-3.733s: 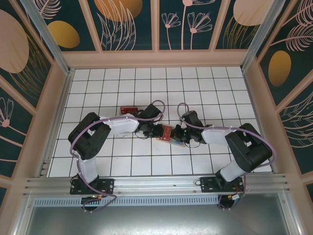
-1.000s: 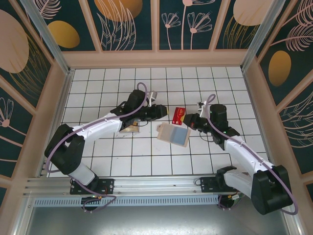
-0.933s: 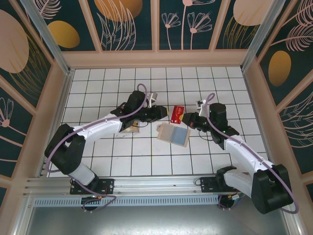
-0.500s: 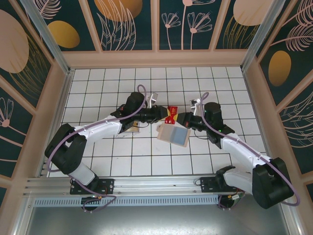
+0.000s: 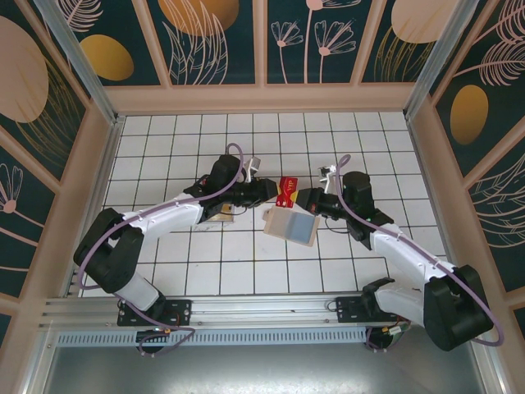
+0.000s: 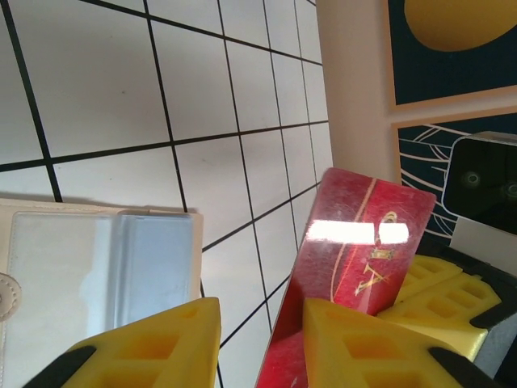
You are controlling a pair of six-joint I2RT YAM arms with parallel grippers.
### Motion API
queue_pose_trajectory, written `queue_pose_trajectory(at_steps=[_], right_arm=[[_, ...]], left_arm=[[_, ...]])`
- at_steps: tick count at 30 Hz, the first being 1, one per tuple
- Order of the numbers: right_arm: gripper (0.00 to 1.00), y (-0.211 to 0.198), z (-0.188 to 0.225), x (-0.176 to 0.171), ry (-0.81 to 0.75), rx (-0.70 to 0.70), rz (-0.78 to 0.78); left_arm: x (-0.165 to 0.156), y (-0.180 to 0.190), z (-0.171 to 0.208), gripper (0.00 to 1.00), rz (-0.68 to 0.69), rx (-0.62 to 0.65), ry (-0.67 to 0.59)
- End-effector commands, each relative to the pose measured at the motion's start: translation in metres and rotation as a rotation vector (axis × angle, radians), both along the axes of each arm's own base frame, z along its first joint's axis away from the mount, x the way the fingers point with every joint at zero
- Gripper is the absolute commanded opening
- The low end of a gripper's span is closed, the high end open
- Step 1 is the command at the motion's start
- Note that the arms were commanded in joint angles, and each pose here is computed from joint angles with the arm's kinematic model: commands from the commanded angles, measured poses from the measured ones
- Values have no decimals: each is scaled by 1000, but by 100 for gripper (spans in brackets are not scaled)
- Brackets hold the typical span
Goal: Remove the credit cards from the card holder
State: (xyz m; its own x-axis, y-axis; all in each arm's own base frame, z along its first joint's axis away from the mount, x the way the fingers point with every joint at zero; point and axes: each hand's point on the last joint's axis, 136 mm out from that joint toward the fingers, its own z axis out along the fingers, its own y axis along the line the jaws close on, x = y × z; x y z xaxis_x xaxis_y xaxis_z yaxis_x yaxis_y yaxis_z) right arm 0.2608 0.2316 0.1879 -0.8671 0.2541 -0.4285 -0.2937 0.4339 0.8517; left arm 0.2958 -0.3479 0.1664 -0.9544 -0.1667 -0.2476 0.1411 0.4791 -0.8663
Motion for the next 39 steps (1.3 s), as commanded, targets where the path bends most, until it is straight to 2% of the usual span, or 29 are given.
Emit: queue_pose_trajectory(at_steps=[1, 9, 10, 13, 16, 17, 18, 21, 22, 25, 29, 32, 35, 39], right_arm=[[0, 6, 16, -4, -53, 42, 23], [0, 8, 6, -7, -35, 38, 35], [0, 8, 4, -7, -33, 37, 34], [0, 7, 0, -7, -27, 28, 33], [0, 6, -6, -8, -20, 18, 32], [0, 5, -8, -8, -16, 10, 28], [7, 5, -11, -8, -13, 1, 24], [40, 3, -17, -8, -3, -19, 18], [53, 1, -18, -8, -1, -28, 10], [68, -2, -20, -7, -3, -51, -10], [77, -7, -17, -5, -16, -70, -38], [84, -8, -16, -4, -24, -80, -46], [99, -8, -14, -3, -37, -96, -59], [99, -8, -11, -1, -47, -113, -69]], left_arm=[[1, -2, 7, 34, -19, -32, -20], [-13, -12, 46, 28, -99, -212, -66], [-15, -12, 50, 25, -108, -230, -73], [-17, -12, 56, 10, -113, -241, -86], [-18, -11, 61, 0, -115, -248, -102], [-18, -11, 63, 0, -116, -249, -109], [-18, -10, 64, 0, -116, -249, -114], [-18, -8, 61, 0, -118, -214, -127], [-18, -7, 58, 0, -119, -189, -133], [-14, 0, 43, 0, -123, -50, -164], [-1, 25, 18, 0, -100, 232, -258], [11, 53, 14, 0, -75, 436, -398], [19, 77, 23, 0, -67, 588, -566], [21, 99, 28, 0, -110, 731, -761]])
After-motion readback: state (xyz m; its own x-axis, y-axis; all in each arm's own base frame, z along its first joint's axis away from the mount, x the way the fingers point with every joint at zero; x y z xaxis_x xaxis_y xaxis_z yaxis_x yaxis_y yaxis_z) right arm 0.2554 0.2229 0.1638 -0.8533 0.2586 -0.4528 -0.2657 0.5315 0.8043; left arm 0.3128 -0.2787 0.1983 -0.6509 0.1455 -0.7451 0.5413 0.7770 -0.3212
